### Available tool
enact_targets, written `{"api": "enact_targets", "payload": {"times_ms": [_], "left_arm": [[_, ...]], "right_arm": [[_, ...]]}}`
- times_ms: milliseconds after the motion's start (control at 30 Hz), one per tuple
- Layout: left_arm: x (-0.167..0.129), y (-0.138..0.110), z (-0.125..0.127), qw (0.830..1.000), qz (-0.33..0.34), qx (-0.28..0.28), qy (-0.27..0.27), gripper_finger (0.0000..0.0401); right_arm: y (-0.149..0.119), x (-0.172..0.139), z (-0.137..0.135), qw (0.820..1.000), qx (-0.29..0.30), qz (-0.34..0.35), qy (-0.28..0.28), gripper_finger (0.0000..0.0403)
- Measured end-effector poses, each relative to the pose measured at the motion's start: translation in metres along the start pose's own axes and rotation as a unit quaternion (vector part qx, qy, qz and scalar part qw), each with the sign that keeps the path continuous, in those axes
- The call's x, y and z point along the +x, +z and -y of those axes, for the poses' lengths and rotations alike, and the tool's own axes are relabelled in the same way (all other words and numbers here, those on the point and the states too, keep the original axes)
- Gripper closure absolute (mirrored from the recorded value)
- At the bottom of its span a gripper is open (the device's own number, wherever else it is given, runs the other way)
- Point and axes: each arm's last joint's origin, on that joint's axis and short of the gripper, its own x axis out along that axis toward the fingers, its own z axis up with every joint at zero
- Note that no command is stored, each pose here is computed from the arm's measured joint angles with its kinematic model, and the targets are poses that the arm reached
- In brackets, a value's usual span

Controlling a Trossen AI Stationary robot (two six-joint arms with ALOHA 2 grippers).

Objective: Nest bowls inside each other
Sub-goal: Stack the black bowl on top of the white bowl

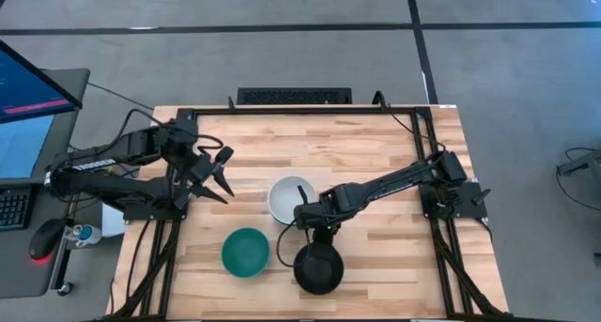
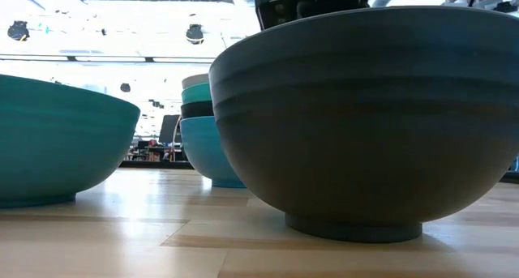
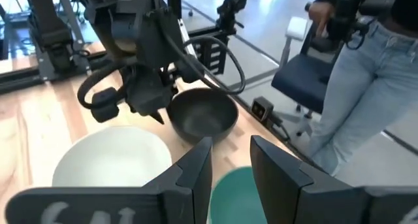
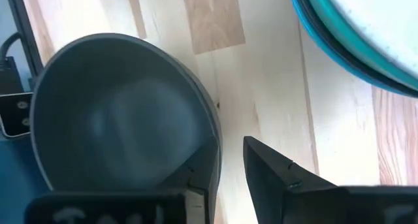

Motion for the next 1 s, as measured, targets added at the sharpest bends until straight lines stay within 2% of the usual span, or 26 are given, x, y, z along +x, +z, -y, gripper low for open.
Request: {"api": "enact_targets", "payload": {"times_ms": [167, 867, 1000], "left_arm": [[0.000, 0.000, 0.000, 1.000, -0.002, 0.020, 0.006, 0.0305], [0.000, 0.002, -0.001, 1.000, 0.005, 0.017, 0.009, 0.0305], [0.000, 0.002, -0.001, 1.000, 0.006, 0.014, 0.009, 0.0305]], "right_arm": [[0.002, -0.001, 0.005, 1.000, 0.006, 0.001, 0.000, 0.0308], [0.001, -0.001, 0.002, 1.000, 0.004, -0.005, 0.014, 0.0308], [0.001, 0.014, 0.000, 1.000, 0.001, -0.023, 0.021, 0.0308]]}}
